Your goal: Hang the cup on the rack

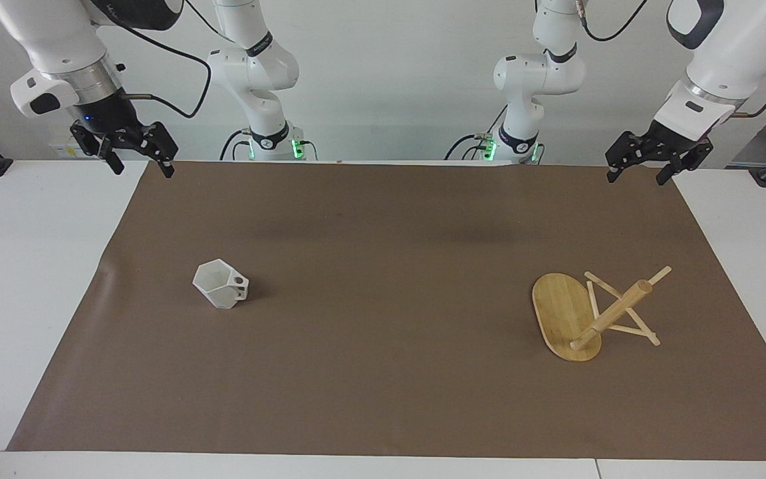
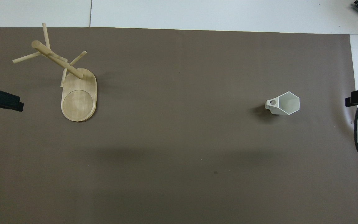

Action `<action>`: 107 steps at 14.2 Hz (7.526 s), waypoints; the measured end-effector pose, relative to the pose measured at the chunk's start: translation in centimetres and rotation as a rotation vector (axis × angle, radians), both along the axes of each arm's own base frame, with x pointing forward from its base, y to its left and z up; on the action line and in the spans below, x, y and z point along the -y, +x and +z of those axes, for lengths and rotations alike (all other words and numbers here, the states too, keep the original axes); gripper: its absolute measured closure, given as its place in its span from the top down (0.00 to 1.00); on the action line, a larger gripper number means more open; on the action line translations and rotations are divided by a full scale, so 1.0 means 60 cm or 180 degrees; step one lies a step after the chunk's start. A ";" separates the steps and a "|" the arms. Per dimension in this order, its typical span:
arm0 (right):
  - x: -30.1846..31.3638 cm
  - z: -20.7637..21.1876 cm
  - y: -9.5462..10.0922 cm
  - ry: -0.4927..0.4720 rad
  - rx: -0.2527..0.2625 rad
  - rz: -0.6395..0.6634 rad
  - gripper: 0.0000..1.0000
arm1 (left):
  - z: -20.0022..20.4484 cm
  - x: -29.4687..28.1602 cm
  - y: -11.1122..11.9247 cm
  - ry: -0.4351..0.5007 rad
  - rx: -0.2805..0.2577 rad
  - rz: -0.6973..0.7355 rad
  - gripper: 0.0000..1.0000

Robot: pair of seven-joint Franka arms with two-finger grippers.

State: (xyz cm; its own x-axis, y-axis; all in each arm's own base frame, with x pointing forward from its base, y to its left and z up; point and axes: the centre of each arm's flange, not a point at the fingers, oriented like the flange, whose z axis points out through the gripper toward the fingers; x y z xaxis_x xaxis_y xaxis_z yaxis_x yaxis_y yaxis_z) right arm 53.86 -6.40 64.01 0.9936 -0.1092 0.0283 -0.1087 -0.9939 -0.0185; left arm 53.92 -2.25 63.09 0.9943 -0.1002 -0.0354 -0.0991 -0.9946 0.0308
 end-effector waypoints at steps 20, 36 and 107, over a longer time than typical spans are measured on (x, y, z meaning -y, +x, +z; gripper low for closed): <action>-0.034 -0.188 0.046 -0.0059 0.0519 0.0108 1.00 | 0.000 0.000 0.000 0.0000 0.0000 0.0000 1.00; -0.038 -0.414 0.107 -0.0101 0.0423 0.0319 1.00 | 0.000 0.000 0.000 0.0000 -0.0002 0.0000 1.00; -0.676 -0.159 -0.002 0.2766 0.0720 0.0242 0.05 | -0.007 0.039 0.003 -0.0483 -0.0301 0.1925 1.00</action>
State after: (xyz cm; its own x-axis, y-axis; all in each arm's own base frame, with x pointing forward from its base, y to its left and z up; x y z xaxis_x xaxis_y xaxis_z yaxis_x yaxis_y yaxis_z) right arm 53.73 34.19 54.48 0.9797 -0.1175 0.1622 0.0542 -0.6238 -0.7797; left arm 54.09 -4.56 62.64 0.8700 0.4679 -0.1555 0.4895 -0.8578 0.1571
